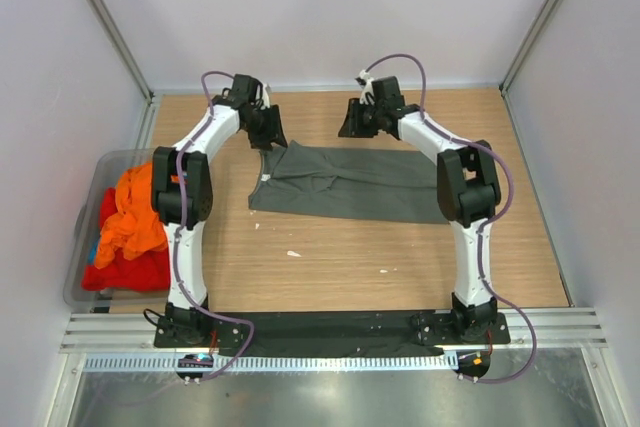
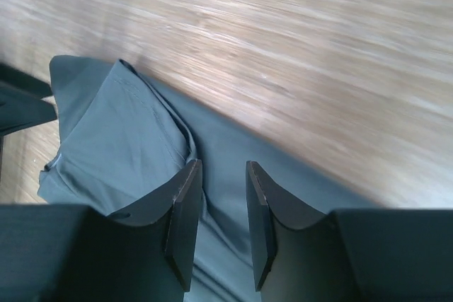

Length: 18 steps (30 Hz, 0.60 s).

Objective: Fold and stack the t-shirts
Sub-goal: Fold the tshirt

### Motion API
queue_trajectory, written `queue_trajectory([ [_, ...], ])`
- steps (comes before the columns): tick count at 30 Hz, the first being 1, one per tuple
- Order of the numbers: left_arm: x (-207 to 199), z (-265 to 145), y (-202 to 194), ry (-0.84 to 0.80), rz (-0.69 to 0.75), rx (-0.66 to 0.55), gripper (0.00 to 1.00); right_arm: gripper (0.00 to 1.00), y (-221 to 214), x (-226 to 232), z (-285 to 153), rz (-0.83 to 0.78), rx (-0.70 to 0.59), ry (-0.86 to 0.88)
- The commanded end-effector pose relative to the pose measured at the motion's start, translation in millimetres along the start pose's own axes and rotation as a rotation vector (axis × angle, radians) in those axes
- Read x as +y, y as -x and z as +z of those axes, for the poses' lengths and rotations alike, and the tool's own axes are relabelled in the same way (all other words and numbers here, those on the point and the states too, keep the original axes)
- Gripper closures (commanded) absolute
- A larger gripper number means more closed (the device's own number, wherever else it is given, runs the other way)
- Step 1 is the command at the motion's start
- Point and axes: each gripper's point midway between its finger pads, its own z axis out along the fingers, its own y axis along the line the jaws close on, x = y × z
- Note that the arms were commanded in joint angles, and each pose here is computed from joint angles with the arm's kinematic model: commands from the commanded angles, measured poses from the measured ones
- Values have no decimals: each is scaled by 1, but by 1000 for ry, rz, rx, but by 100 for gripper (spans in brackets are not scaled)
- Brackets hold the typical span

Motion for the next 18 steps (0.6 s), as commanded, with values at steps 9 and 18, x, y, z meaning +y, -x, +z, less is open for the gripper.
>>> queue_trajectory([
  [9,-14,19,25,-74,72,-35,50,64,-8,41,54,-115,68,141],
  [18,-23,31,28,-98,103,-36,50,68,-24,56,61,-136,93,192],
])
